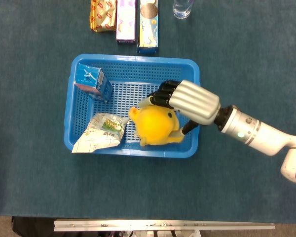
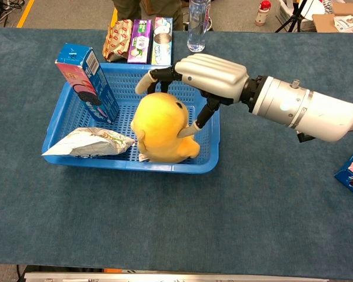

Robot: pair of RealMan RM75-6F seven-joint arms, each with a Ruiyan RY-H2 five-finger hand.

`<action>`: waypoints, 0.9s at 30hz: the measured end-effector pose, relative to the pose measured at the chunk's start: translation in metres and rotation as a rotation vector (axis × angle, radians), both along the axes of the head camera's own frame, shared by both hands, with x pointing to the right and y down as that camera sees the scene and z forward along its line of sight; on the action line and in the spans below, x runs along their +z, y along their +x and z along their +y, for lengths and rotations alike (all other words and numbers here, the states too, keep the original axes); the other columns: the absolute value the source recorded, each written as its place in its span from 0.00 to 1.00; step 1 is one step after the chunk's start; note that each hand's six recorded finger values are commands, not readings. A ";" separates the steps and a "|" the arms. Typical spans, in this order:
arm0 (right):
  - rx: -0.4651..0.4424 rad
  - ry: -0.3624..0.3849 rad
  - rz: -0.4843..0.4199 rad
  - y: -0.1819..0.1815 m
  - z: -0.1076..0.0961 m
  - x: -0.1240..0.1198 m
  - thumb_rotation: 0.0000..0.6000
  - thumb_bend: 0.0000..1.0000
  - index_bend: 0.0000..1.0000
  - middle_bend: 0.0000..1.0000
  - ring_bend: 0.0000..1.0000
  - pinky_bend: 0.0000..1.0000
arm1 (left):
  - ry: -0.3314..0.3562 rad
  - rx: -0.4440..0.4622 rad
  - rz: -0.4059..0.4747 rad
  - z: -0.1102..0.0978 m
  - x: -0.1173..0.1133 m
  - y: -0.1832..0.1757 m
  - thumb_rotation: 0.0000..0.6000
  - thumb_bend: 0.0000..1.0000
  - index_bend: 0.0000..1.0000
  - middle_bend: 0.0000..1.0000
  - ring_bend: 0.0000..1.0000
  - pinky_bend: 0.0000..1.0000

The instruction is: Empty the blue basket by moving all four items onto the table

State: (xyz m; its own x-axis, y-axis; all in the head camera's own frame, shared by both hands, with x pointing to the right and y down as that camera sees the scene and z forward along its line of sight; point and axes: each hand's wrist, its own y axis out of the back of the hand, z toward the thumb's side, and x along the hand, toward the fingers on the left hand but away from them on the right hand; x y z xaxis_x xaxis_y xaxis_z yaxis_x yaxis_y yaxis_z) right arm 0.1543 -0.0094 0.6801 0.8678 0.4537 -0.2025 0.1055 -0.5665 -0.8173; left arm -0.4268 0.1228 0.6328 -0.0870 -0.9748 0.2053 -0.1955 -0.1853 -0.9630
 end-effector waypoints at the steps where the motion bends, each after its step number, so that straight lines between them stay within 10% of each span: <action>1: 0.007 0.002 -0.007 0.001 -0.001 -0.001 1.00 0.00 0.45 0.51 0.52 0.34 | -0.001 0.000 -0.001 0.000 0.000 0.000 1.00 0.25 0.28 0.21 0.17 0.38; 15: 0.107 0.044 -0.120 0.015 -0.015 -0.020 1.00 0.00 0.57 0.66 0.67 0.40 | -0.003 0.005 -0.006 -0.002 0.001 0.002 1.00 0.25 0.28 0.21 0.17 0.38; 27: 0.174 0.234 -0.240 0.037 -0.031 -0.091 1.00 0.00 0.57 0.66 0.67 0.40 | 0.007 0.019 -0.015 -0.006 -0.004 0.008 1.00 0.25 0.28 0.21 0.17 0.38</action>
